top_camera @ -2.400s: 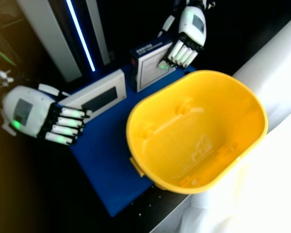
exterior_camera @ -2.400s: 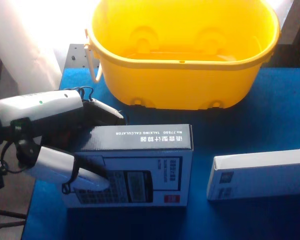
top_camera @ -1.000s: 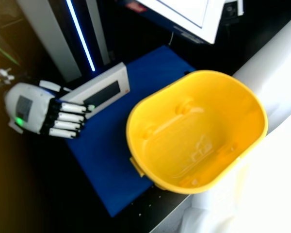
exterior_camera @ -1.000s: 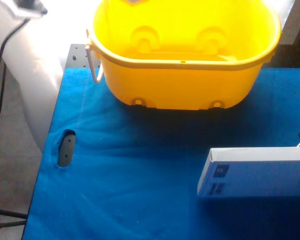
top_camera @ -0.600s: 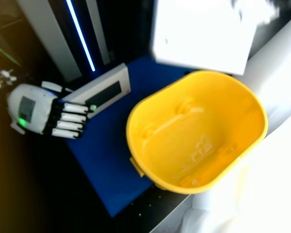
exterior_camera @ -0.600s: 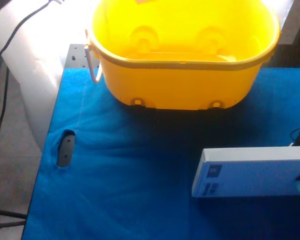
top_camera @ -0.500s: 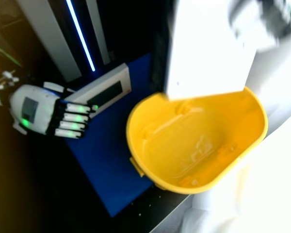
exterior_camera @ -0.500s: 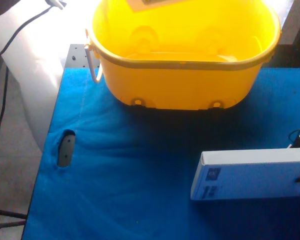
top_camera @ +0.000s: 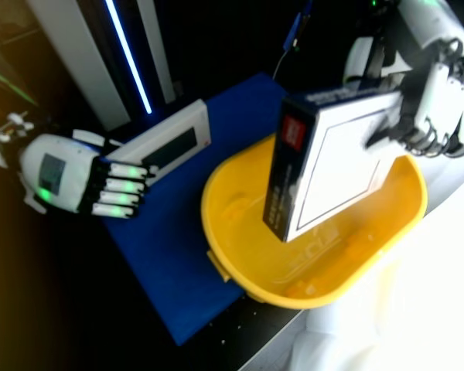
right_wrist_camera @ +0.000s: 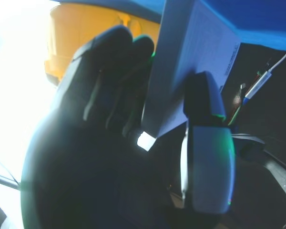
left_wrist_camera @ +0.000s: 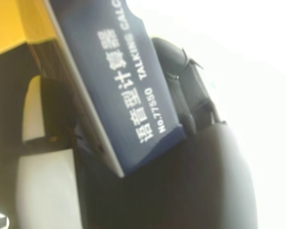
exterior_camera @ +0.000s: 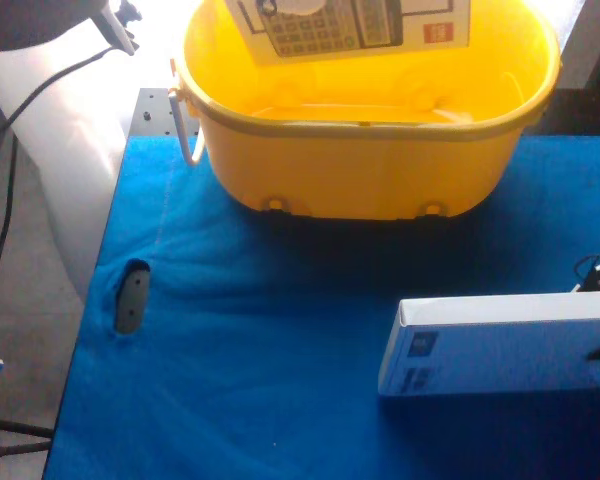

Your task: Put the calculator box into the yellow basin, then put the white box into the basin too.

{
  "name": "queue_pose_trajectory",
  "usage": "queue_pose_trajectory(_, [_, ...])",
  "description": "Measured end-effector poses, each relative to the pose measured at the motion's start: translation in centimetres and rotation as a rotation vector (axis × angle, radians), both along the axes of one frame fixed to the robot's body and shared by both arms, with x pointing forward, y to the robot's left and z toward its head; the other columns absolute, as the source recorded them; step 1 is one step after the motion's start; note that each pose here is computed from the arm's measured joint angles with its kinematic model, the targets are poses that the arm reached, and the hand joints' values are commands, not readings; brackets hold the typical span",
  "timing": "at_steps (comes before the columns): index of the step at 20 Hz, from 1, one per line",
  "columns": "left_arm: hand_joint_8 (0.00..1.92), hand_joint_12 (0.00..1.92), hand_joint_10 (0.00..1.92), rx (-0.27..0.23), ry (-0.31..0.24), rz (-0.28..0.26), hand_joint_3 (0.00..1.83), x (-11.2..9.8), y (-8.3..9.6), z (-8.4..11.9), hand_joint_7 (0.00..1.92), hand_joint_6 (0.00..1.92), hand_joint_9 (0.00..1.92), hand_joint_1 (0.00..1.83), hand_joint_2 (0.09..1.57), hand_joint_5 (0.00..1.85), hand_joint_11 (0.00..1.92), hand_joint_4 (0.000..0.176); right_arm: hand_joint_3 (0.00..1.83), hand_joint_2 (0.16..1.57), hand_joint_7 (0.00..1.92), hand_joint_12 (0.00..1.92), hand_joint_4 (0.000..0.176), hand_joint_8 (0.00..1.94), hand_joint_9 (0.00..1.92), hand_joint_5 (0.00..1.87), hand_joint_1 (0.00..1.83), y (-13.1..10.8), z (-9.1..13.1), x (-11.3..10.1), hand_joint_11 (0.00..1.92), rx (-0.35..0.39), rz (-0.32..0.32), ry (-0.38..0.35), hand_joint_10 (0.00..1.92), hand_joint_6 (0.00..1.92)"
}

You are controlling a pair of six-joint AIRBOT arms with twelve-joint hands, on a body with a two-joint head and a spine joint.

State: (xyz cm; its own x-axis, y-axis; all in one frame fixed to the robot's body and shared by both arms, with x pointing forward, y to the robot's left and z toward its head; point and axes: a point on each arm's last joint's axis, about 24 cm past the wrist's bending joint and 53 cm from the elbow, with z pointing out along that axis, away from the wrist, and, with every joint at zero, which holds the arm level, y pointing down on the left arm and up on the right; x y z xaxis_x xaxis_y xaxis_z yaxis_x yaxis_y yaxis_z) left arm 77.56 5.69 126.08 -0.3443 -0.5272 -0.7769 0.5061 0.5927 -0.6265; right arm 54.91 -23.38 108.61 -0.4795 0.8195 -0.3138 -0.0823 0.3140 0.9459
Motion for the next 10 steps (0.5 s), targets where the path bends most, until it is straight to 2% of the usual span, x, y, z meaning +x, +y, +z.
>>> queue_pose_trajectory(1, [0.71,1.72,1.0,0.004,0.014,0.008,0.0,0.2,0.3,-0.5,0.39,0.99,0.19,1.12,1.17,0.51,0.01,0.0,0.0,1.15,0.87,1.63,0.0,1.23,0.73,0.99,1.21,0.2,0.2,0.1,0.45,0.005,0.005,-0.005,1.2,0.97])
queue_pose_trajectory(2, [0.49,1.62,0.9,0.007,0.02,0.01,0.0,0.2,0.3,-0.8,0.38,0.76,0.13,1.11,1.13,0.49,0.0,0.0,0.0,1.14,0.87,1.59,0.0,1.2,0.73,0.99,1.21,0.6,0.5,0.2,0.45,0.012,0.012,-0.013,1.16,0.98])
queue_pose_trajectory(3, [0.33,1.54,0.81,0.01,0.027,0.019,0.0,0.4,0.6,-1.0,0.4,0.63,0.11,1.09,1.1,0.49,0.0,0.0,0.0,1.14,0.9,1.58,0.003,1.18,0.74,0.98,1.21,0.9,0.8,0.2,0.49,0.022,0.021,-0.022,1.12,0.98])
queue_pose_trajectory(5, [0.08,1.29,0.58,0.011,0.032,0.034,0.0,0.7,1.0,-1.2,0.3,0.34,0.05,1.01,1.04,0.43,0.0,0.06,0.0,1.14,0.91,1.57,0.004,1.18,0.75,0.97,1.21,1.4,1.4,0.3,0.5,0.034,0.036,-0.038,1.09,0.99])
queue_pose_trajectory(6, [0.02,1.12,0.42,0.015,0.033,0.036,0.0,0.7,1.1,-1.4,0.23,0.19,0.02,1.0,1.01,0.4,0.0,0.069,0.0,1.13,0.93,1.57,0.0,1.18,0.78,0.99,1.22,1.6,1.7,0.4,0.52,0.037,0.041,-0.047,1.12,0.93])
queue_pose_trajectory(7, [0.0,0.86,0.24,0.022,0.041,0.041,0.0,0.8,1.2,-1.7,0.14,0.09,0.0,0.96,1.0,0.33,0.0,0.066,0.0,1.13,0.95,1.56,0.0,1.16,0.79,1.0,1.22,1.7,2.1,0.5,0.57,0.046,0.047,-0.056,1.12,0.91])
queue_pose_trajectory(8, [0.0,0.74,0.13,0.021,0.047,0.043,0.0,0.8,1.3,-1.9,0.1,0.05,0.01,0.94,0.99,0.3,0.0,0.054,0.0,1.13,0.94,1.55,0.0,1.17,0.77,0.99,1.22,2.0,2.8,0.6,0.57,0.063,0.053,-0.072,1.11,0.92])
queue_pose_trajectory(9, [0.0,0.61,0.08,0.017,0.056,0.048,0.0,0.9,1.5,-2.2,0.08,0.02,0.01,0.92,0.99,0.28,0.0,0.054,0.0,1.13,0.95,1.54,0.0,1.15,0.77,0.96,1.21,2.2,3.5,0.7,0.58,0.083,0.059,-0.089,1.09,0.97])
queue_pose_trajectory(10, [0.01,0.49,0.02,0.013,0.062,0.052,0.0,1.0,1.6,-2.3,0.06,0.01,0.01,0.9,0.98,0.25,0.0,0.064,0.0,1.15,0.93,1.53,0.014,1.15,0.76,0.92,1.2,2.4,4.5,0.7,0.53,0.101,0.073,-0.116,1.04,1.05])
